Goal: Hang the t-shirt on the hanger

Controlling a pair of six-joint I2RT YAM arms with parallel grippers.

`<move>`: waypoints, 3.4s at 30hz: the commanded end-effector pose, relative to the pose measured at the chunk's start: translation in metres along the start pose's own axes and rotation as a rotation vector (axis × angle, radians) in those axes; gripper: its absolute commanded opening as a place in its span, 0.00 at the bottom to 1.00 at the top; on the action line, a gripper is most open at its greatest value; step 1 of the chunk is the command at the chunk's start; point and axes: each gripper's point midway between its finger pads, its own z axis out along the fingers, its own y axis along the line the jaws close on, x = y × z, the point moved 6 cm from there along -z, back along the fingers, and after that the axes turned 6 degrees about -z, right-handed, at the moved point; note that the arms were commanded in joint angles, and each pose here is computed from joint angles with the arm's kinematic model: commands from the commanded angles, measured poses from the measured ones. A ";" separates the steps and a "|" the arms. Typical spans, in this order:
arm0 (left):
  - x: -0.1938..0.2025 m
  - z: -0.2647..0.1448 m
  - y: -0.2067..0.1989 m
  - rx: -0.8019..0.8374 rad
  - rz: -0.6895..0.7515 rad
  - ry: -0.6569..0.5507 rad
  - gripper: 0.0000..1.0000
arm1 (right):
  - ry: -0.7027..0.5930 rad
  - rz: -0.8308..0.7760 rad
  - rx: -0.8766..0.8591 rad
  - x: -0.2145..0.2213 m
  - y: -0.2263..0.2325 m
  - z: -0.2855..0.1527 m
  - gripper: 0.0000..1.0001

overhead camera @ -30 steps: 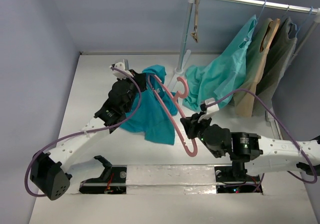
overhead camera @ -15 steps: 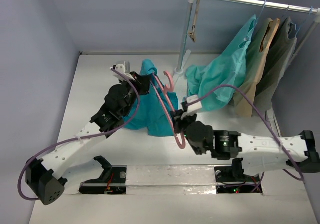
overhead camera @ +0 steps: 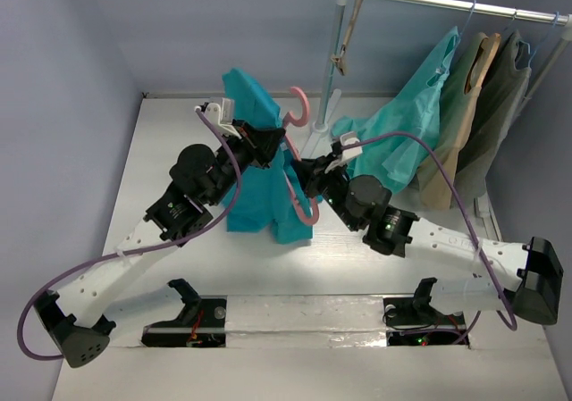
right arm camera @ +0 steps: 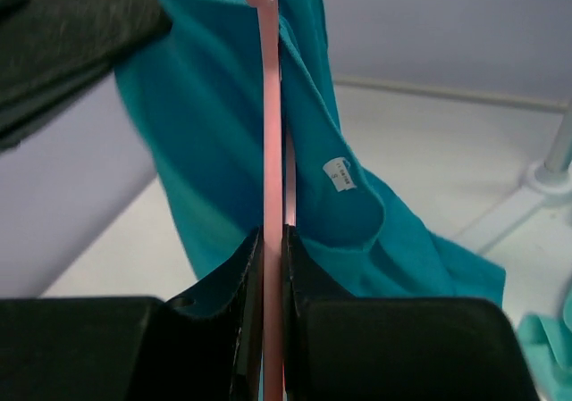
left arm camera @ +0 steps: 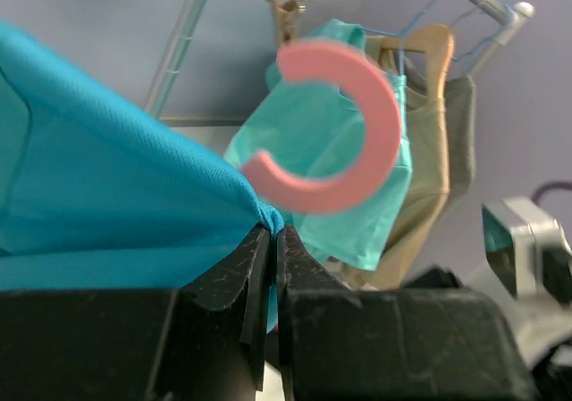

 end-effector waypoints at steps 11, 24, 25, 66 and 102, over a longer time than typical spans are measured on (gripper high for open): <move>-0.023 -0.015 -0.019 0.047 0.007 0.006 0.24 | -0.360 0.119 -0.243 -0.080 -0.013 0.033 0.00; -0.065 0.045 0.006 -0.126 -0.095 -0.219 0.66 | -0.332 0.126 -0.200 -0.049 -0.031 0.008 0.00; -0.061 0.054 0.011 -0.140 -0.104 -0.213 0.66 | -0.335 0.125 -0.203 -0.051 -0.031 0.006 0.00; -0.018 0.044 0.033 -0.001 -0.288 -0.259 0.00 | -0.165 0.009 -0.256 -0.012 0.000 0.021 0.00; -0.066 -0.001 -0.001 0.087 -0.355 -0.348 0.00 | 0.160 -0.053 -0.153 0.076 -0.048 -0.005 0.67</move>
